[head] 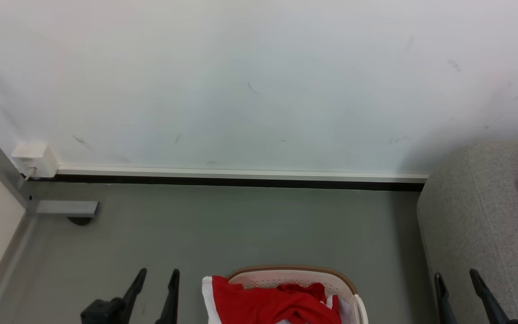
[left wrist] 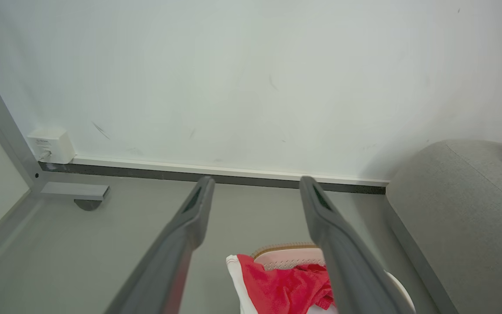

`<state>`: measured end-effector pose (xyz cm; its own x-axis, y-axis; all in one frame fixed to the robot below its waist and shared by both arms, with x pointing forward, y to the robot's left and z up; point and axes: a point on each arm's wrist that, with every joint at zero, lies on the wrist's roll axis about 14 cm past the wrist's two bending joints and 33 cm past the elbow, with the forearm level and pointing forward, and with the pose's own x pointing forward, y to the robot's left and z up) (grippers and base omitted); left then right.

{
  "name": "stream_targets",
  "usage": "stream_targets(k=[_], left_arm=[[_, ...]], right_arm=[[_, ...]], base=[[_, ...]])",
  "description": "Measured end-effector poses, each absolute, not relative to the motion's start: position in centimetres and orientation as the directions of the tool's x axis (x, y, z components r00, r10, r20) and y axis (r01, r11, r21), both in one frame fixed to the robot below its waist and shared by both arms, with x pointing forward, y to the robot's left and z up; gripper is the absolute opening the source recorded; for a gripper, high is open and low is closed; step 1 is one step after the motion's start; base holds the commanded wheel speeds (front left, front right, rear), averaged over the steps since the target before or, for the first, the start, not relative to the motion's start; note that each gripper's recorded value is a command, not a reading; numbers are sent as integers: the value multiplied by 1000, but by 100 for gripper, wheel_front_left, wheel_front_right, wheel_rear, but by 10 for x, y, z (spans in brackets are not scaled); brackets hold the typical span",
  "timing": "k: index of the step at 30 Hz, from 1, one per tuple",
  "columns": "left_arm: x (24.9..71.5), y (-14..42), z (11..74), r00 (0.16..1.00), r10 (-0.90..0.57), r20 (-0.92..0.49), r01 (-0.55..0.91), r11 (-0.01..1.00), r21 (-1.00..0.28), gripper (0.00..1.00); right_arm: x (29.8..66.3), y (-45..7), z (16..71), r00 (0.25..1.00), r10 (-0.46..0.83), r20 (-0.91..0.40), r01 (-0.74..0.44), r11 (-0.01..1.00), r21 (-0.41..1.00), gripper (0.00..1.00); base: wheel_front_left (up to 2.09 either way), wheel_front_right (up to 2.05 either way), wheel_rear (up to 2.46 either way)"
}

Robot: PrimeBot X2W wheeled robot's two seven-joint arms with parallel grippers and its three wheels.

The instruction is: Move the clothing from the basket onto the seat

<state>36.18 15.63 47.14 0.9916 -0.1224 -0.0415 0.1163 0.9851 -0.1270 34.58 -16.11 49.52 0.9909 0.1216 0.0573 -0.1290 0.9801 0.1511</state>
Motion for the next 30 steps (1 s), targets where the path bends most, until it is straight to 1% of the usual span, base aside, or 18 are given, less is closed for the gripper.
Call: stream_targets(k=[3,12,16,19,23,28,30], left_arm=[[364,156,472,992,-120,-34,115,984,-136,100],[376,153,468,990,-133,-37,128,985,-112,100],[388,136,466,982,-185,-41,181,979,-89,100],[400,113,459,963,-262,-60,259,965,-49,100],[415,79,435,919,-372,-131,376,927,0,100],[432,46,386,828,-470,-306,513,855,76,100],[437,35,368,789,-494,-365,556,827,84,100]], right_arm=[[347,-162,492,992,116,48,-123,980,156,100],[356,-166,488,994,103,35,-107,981,159,100],[364,-170,489,995,91,41,-96,982,163,100],[374,-175,493,995,80,54,-87,983,161,100],[389,-178,494,995,70,64,-80,983,168,100],[408,-183,492,996,51,72,-63,981,184,100],[415,-184,488,997,44,65,-56,981,188,100]], base=[[0,0,0],[0,0,0],[0,0,0],[0,0,0],[0,0,0],[0,0,0],[0,0,0]])
